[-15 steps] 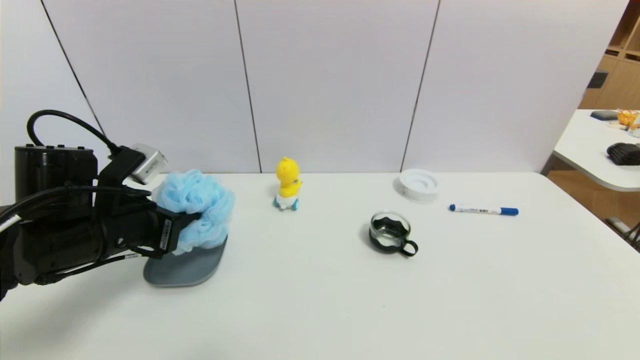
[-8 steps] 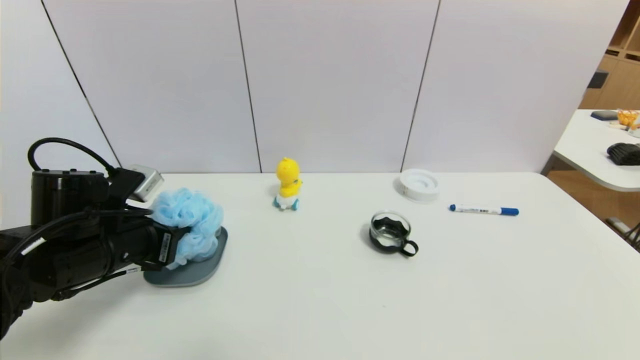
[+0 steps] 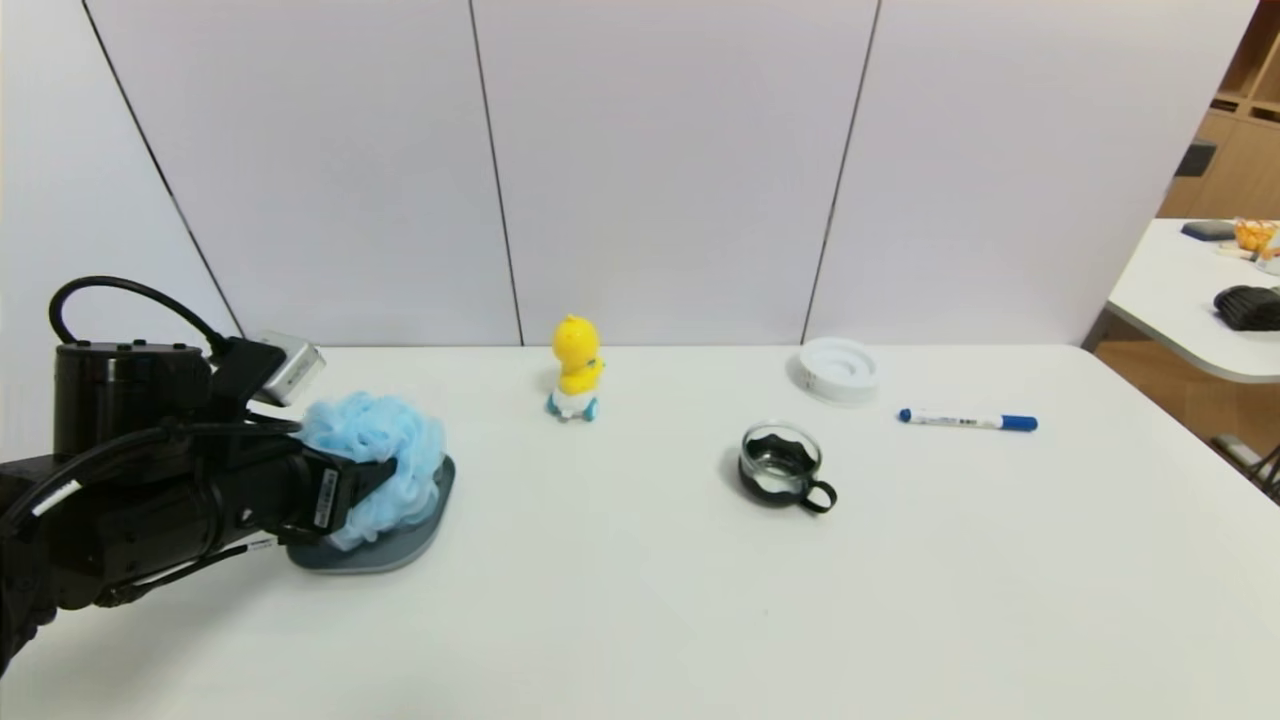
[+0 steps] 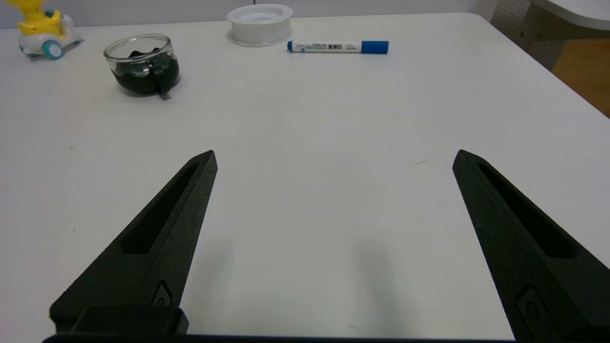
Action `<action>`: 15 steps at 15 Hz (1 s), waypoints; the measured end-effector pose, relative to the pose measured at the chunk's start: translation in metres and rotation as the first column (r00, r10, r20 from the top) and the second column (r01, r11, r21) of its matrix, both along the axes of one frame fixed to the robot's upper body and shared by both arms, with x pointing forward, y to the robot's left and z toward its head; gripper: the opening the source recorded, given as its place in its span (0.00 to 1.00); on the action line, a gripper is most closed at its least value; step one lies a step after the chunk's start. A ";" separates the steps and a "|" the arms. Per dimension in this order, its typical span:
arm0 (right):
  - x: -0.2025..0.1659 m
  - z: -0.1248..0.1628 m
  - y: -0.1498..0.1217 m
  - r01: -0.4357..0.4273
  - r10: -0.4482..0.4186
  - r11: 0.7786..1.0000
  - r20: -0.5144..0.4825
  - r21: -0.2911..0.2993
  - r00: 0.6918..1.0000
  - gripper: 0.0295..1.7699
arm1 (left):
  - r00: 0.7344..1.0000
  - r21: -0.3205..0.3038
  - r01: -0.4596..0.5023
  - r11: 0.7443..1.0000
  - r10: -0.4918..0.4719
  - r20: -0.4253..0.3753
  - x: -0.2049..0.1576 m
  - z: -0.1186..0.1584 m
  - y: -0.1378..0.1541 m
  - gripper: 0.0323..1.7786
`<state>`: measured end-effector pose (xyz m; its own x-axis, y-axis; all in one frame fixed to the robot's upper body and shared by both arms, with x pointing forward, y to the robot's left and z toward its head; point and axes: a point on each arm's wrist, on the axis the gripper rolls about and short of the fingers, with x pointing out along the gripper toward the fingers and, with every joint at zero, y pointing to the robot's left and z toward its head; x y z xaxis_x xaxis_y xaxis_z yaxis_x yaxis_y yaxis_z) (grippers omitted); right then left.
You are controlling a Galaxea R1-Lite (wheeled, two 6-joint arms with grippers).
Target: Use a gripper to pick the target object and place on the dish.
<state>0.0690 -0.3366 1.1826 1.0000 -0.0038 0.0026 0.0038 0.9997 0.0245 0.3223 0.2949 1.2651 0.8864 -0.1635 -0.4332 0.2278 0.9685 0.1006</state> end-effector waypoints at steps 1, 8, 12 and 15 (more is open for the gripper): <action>0.000 0.000 0.000 0.000 0.000 1.000 0.000 0.000 1.000 0.97 | 1.000 -0.003 0.001 1.000 -0.001 0.015 -0.003 0.004 0.000 0.73; 0.000 0.000 0.000 0.000 0.000 1.000 0.000 0.000 1.000 0.97 | 0.973 -0.027 0.015 1.000 -0.008 0.233 -0.067 0.046 0.010 0.86; 0.000 0.000 0.000 0.000 0.000 1.000 0.000 0.000 1.000 0.97 | 0.919 -0.038 0.005 0.999 0.011 0.394 -0.126 0.058 0.024 0.90; 0.000 0.000 0.000 0.000 0.000 1.000 0.000 0.000 1.000 0.97 | 0.867 -0.011 0.008 1.000 -0.002 0.499 -0.171 0.049 0.031 0.92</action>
